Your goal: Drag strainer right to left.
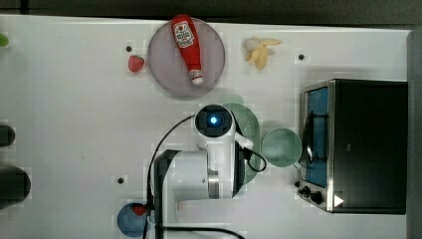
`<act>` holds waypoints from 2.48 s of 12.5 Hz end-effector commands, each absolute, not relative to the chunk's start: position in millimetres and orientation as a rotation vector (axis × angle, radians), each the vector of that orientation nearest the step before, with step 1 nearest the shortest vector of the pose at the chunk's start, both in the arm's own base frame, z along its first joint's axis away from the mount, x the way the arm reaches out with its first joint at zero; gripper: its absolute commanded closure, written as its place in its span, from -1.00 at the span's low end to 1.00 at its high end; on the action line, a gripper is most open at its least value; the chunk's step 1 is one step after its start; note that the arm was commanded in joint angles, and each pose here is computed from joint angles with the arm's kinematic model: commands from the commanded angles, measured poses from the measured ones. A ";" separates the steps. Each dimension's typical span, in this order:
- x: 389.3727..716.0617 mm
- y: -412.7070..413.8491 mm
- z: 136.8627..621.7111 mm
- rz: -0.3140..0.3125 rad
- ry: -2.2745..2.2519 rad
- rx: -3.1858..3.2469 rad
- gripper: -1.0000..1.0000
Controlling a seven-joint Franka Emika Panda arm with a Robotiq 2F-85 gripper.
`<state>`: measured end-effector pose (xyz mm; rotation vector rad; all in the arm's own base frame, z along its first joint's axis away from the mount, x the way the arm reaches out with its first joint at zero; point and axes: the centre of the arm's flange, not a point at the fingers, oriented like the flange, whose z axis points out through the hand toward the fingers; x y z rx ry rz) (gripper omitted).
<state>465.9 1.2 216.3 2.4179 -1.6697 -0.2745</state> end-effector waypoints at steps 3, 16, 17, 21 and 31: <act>489.2 -5.5 215.7 -0.059 -2.098 2.232 -1.00; 466.3 82.6 153.9 -0.103 -2.055 2.282 -1.00; 464.9 93.6 154.3 -0.109 -2.076 2.268 -1.00; 460.7 144.5 152.6 -0.145 -2.130 2.235 -1.00; 471.1 257.6 152.7 -0.248 -2.171 2.257 -1.00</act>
